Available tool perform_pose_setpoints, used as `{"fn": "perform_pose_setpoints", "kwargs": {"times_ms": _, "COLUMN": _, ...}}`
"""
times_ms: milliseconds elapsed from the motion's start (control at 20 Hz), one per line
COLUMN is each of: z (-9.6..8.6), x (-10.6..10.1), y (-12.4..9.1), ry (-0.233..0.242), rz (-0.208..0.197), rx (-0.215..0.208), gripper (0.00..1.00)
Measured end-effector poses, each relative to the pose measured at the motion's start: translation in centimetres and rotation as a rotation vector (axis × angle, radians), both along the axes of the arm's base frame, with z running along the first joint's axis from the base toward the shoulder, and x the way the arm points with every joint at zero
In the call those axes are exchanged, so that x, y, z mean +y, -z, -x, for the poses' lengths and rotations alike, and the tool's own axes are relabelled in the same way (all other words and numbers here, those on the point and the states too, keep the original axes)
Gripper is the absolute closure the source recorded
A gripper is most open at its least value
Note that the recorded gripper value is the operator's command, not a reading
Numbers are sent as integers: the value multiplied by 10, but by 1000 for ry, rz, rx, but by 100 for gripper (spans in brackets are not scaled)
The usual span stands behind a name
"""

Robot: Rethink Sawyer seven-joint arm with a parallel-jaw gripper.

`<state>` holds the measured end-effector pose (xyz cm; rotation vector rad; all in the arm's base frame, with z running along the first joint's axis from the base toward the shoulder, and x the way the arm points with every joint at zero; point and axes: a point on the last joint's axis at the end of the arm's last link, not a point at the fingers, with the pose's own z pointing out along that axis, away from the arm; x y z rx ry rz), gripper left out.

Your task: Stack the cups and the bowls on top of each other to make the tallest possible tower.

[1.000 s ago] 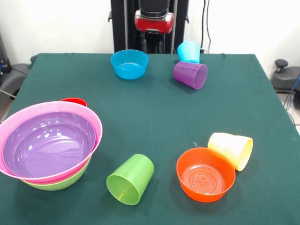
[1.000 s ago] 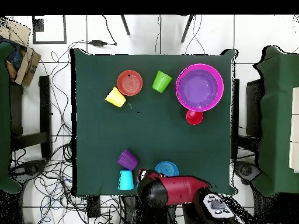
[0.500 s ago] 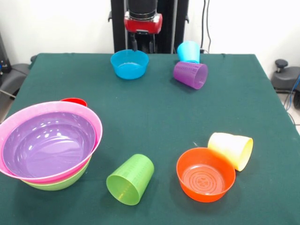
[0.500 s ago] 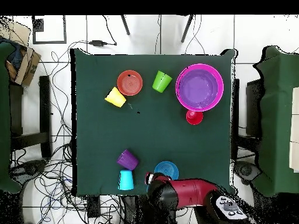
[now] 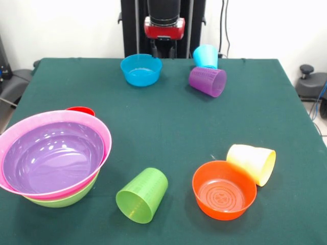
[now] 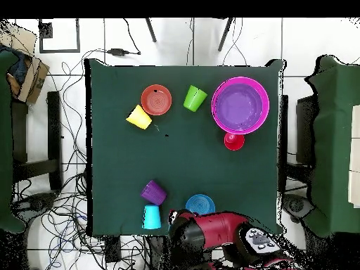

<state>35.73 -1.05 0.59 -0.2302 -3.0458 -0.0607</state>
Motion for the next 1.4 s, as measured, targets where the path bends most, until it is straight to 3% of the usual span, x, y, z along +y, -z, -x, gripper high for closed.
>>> {"fn": "perform_pose_setpoints", "kwargs": {"times_ms": 600, "z": -1, "x": 8, "y": 15, "ry": -21, "rz": -10, "rx": 10, "gripper": 0}}
{"fn": "perform_pose_setpoints", "kwargs": {"times_ms": 1400, "z": 0, "x": 6, "y": 28, "ry": -10, "rz": -17, "rx": -20, "gripper": 0}}
